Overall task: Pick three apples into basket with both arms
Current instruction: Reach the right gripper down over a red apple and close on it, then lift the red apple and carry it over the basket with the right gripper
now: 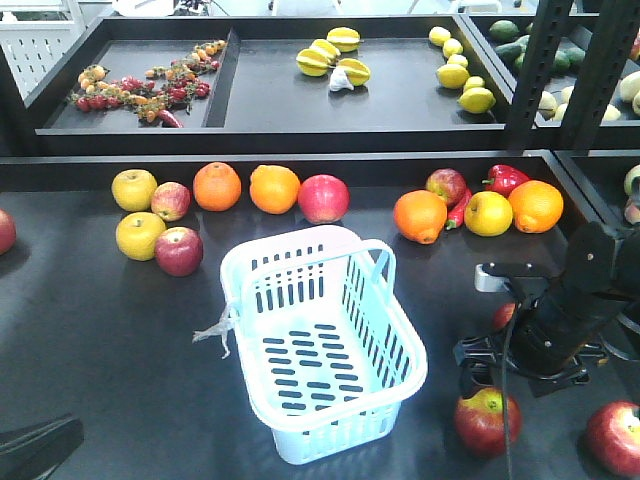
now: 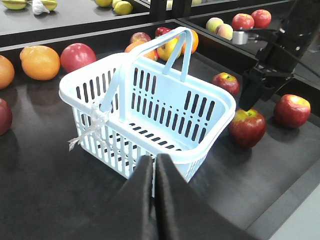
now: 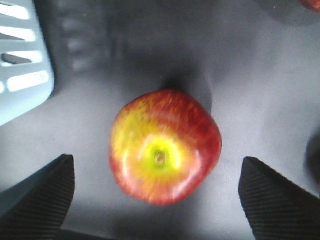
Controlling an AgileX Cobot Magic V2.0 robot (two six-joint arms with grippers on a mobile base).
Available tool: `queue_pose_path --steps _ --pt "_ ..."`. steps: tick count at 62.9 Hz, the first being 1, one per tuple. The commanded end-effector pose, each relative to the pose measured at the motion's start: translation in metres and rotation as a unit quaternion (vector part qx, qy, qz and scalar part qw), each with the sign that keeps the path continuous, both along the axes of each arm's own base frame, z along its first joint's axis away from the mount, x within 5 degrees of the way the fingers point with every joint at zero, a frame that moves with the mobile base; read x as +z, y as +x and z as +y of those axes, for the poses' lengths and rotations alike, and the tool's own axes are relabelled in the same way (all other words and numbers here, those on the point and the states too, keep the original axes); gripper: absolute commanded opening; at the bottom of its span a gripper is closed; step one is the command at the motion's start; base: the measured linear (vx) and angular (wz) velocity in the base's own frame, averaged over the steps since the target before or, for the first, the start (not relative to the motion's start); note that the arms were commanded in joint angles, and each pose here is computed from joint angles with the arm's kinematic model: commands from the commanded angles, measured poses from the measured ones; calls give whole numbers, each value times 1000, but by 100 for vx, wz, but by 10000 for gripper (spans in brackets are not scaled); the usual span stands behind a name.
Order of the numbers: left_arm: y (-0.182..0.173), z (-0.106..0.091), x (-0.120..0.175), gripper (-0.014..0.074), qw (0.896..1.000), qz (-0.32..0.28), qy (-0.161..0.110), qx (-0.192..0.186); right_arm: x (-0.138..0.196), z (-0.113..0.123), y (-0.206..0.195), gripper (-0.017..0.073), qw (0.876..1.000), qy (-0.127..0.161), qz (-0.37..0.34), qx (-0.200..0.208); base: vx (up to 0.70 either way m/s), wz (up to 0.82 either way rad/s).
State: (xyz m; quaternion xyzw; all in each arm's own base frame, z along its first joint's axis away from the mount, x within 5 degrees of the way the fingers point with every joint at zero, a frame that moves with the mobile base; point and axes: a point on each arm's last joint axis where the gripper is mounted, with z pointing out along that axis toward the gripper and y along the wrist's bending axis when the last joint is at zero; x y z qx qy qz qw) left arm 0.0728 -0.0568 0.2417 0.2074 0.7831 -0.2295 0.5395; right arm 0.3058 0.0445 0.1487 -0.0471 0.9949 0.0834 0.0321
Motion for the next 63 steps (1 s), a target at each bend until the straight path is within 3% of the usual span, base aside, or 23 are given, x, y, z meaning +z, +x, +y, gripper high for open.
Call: queue_pose_path --steps 1,37,47,54,63 --pt "2 -3 15 -8 999 -31 -35 -3 12 1 12 624 1000 2 -30 -2 0 0" --pt "2 -3 15 -8 999 -31 -35 -3 -32 1 23 580 998 -10 55 2 0 0" --pt "2 -3 15 -8 999 -31 -35 -3 -32 1 22 441 998 -9 60 2 0 0" --pt "2 -3 15 -8 999 -31 -35 -3 -27 0 21 286 998 -8 58 1 0 0" --pt "2 -3 14 -8 999 -30 -34 -3 5 -1 16 104 999 -8 29 11 0 0"
